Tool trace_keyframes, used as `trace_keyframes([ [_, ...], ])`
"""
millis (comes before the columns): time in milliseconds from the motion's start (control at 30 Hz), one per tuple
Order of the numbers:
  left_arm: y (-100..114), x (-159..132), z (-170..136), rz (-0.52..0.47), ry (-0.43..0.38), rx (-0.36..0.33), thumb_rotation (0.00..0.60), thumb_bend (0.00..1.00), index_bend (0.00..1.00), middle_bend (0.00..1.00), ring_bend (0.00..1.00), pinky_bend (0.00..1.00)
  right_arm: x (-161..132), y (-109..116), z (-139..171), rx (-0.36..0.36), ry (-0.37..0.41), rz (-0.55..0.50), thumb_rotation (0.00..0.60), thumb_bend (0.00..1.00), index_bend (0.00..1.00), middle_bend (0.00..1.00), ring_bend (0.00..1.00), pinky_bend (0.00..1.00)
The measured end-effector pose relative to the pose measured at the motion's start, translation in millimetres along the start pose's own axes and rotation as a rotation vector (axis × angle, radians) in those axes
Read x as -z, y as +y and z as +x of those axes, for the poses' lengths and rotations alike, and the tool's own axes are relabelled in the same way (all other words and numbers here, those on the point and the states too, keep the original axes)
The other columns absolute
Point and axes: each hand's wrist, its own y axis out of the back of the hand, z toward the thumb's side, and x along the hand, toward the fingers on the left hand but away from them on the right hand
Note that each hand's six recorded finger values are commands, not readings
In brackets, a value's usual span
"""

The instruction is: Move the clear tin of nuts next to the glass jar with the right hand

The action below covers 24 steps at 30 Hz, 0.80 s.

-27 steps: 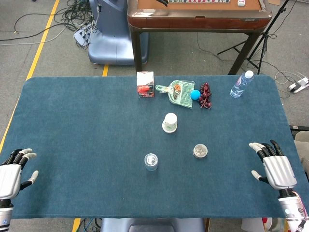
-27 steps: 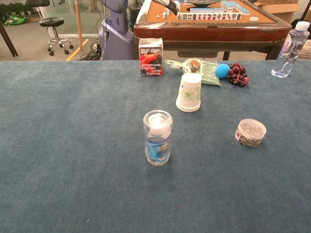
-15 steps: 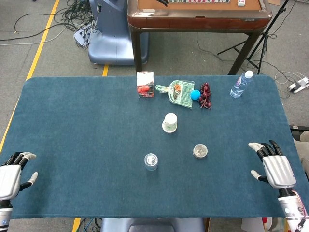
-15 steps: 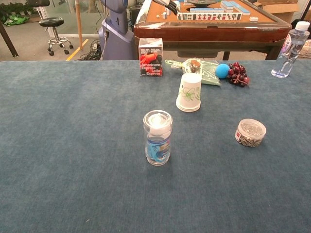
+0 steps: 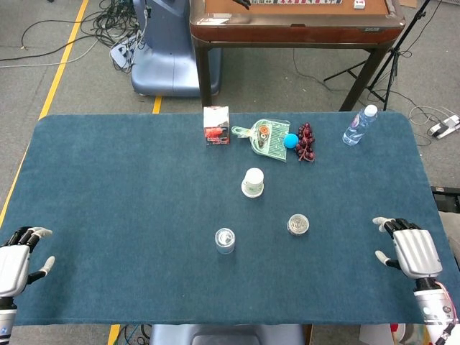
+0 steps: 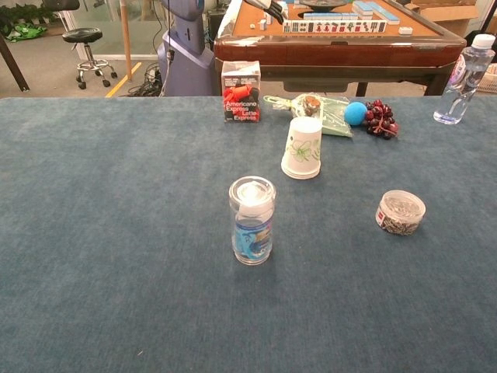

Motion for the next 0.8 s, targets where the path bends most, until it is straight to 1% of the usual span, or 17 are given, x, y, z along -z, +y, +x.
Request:
trace_keyframes([
  [100, 3.0, -1.9, -1.5, -0.002, -0.008, -0.008, 0.600, 0.29, 0.33, 0.32, 0.23, 0.45, -0.7, -0.6, 1.3, -0.002, -0.004, 0.004, 0.600, 0.07, 0.53, 0.59, 0.50, 0.67],
  [233, 5.9, -2.8, -3.9, -0.006, -0.007, -0.011, 0.600, 0.29, 0.33, 0.33, 0.23, 0.45, -2.1, -3.0, 2.6, -0.016, -0.004, 0.008, 0.600, 0.07, 0.56, 0.63, 0.54, 0.70],
  [600, 10.8, -2.4, -7.1, -0.001, 0.000, -0.005, 0.600, 0.29, 0.36, 0.34, 0.24, 0.45, -1.0, -12.6, -0.3, -0.030, -0.007, 0.024, 0.600, 0.07, 0.57, 0.64, 0.55, 0.71],
  [733, 10.8, -2.2, -7.5, 0.003, 0.001, 0.004, 0.600, 0.29, 0.36, 0.34, 0.24, 0.45, -1.5, -11.6, -0.2, -0.021, -0.006, 0.031, 0.600, 0.07, 0.57, 0.64, 0.55, 0.71],
  [800, 10.3, -1.8, -7.5, 0.004, 0.002, 0.009, 0.600, 0.29, 0.37, 0.34, 0.24, 0.45, -0.7, -10.8, -0.6, -0.018, -0.010, 0.034, 0.600, 0.07, 0.57, 0.66, 0.57, 0.73],
])
